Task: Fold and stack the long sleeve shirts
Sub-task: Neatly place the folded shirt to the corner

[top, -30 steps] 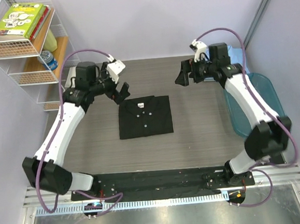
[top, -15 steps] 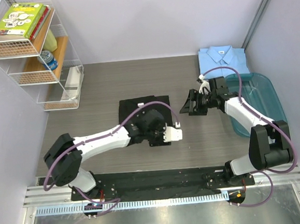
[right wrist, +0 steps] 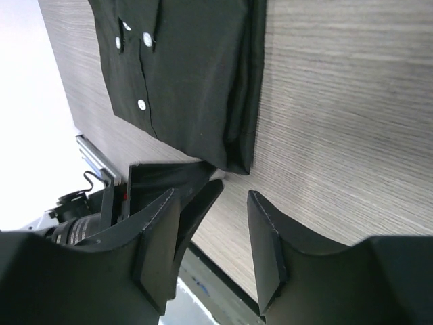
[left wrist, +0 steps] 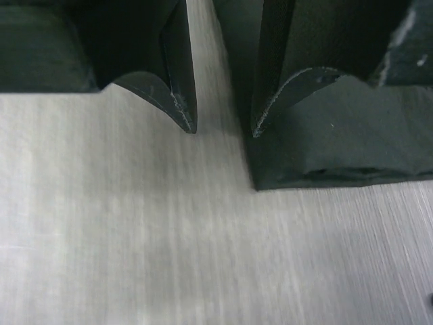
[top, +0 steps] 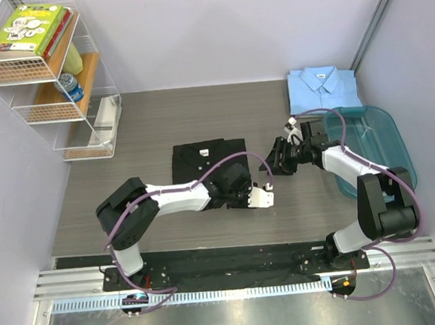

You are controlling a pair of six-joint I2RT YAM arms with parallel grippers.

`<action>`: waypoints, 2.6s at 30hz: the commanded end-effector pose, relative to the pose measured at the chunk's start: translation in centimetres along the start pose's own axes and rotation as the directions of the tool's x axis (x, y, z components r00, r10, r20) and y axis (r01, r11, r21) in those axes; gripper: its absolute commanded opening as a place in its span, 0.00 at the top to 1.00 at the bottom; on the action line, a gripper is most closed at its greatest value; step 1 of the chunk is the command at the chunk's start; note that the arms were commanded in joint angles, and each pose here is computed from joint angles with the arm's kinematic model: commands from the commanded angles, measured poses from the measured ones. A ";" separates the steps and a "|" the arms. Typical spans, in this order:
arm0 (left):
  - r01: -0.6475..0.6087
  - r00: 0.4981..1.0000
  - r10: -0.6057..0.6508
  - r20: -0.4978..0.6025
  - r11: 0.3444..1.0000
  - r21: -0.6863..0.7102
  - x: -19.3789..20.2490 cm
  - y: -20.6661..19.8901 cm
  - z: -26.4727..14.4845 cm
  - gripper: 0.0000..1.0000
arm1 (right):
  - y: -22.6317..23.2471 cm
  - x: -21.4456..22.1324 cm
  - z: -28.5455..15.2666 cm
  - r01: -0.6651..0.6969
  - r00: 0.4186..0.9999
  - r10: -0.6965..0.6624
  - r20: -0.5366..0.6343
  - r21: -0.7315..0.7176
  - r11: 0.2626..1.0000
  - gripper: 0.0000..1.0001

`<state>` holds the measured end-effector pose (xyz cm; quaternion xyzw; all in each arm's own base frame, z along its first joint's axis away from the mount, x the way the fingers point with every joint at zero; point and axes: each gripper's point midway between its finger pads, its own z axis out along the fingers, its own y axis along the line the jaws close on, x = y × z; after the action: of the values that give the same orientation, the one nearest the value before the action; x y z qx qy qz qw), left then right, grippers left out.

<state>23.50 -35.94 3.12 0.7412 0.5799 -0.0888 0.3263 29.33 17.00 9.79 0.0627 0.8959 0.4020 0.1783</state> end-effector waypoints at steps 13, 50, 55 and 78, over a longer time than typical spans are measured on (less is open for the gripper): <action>0.132 0.989 -0.131 0.069 0.991 -0.015 0.3 5.6 0.8 0.99 | -0.4 0.2 1.9 -0.133 0.991 0.133 -0.005 -0.068 0.989 0.40; 0.236 0.949 -0.240 0.206 0.971 0.046 -3.4 9.5 -3.6 1.00 | 0.3 -5.3 14.6 -0.353 0.890 0.413 0.195 -0.281 0.892 0.27; 0.236 0.948 -0.239 0.208 0.971 0.042 -3.5 9.8 -3.7 1.00 | -0.1 -6.0 15.7 -0.373 0.870 0.438 0.227 -0.279 0.885 0.38; 0.668 0.742 -0.668 0.055 0.730 -0.144 9.2 7.5 -17.8 0.00 | 0.6 -22.3 8.5 0.380 0.830 -0.492 0.261 0.380 0.843 0.99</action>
<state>32.03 -21.08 16.57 0.4770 0.7816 -0.1605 0.3686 51.46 22.30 8.82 0.0496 0.8729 0.3120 0.3719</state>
